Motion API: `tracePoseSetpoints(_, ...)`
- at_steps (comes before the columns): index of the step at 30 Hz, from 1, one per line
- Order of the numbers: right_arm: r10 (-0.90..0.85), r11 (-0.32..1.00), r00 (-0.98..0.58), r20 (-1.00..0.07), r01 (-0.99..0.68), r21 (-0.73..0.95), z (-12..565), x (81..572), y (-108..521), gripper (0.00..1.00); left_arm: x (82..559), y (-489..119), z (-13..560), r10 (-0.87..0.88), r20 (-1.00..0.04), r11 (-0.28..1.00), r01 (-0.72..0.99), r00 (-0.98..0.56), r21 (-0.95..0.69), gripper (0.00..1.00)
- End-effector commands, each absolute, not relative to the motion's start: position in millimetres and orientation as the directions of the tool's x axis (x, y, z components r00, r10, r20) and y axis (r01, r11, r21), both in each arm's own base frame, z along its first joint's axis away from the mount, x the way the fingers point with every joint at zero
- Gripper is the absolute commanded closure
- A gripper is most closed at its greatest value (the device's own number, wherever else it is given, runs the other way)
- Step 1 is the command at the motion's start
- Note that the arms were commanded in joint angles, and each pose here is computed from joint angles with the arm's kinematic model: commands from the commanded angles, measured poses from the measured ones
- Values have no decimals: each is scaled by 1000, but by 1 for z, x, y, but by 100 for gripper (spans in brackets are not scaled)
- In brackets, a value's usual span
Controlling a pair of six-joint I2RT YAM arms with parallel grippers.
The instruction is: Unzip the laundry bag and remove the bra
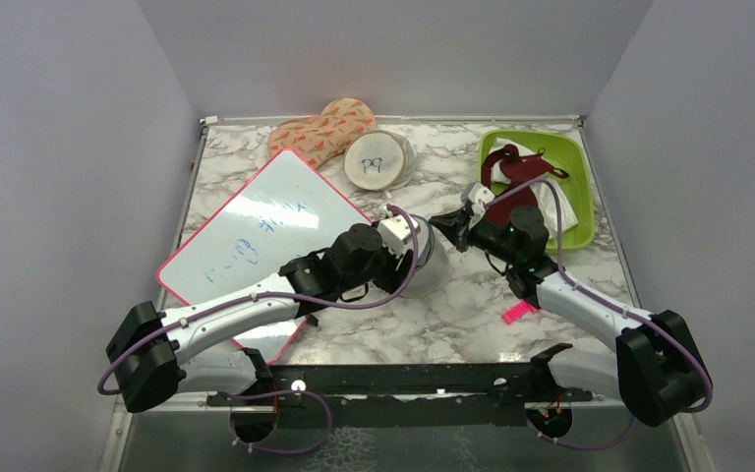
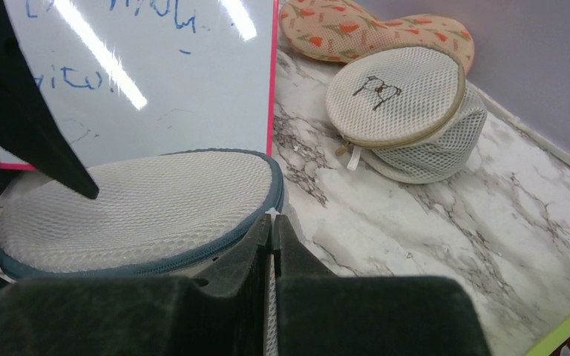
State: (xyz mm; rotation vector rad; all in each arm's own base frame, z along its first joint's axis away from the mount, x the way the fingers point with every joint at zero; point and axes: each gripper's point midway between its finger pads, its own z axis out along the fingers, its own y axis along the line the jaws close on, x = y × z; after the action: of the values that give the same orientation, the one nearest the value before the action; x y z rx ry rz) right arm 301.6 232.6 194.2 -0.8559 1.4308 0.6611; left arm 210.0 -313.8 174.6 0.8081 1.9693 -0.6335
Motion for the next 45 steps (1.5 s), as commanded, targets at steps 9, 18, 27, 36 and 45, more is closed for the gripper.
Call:
tracePoseSetpoints(9,-19,562,4,-1000,-827,-14,192,287,230,99,228,-352,201,126,-853,707,649,-507,-282,29)
tracePoseSetpoints(18,19,556,13,-1000,-831,0,198,277,228,99,253,-368,193,153,-847,763,605,-509,-226,34)
tracePoseSetpoints(27,21,568,33,-999,-823,-15,207,275,225,99,260,-361,192,209,-851,783,603,-482,-149,71)
tracePoseSetpoints(36,10,569,22,-1000,-823,-13,205,279,226,99,254,-361,189,253,-848,753,645,-467,-131,90)
tracePoseSetpoints(45,4,621,-2,-1000,-784,4,198,291,221,99,250,-352,215,289,-886,708,704,-362,-56,100)
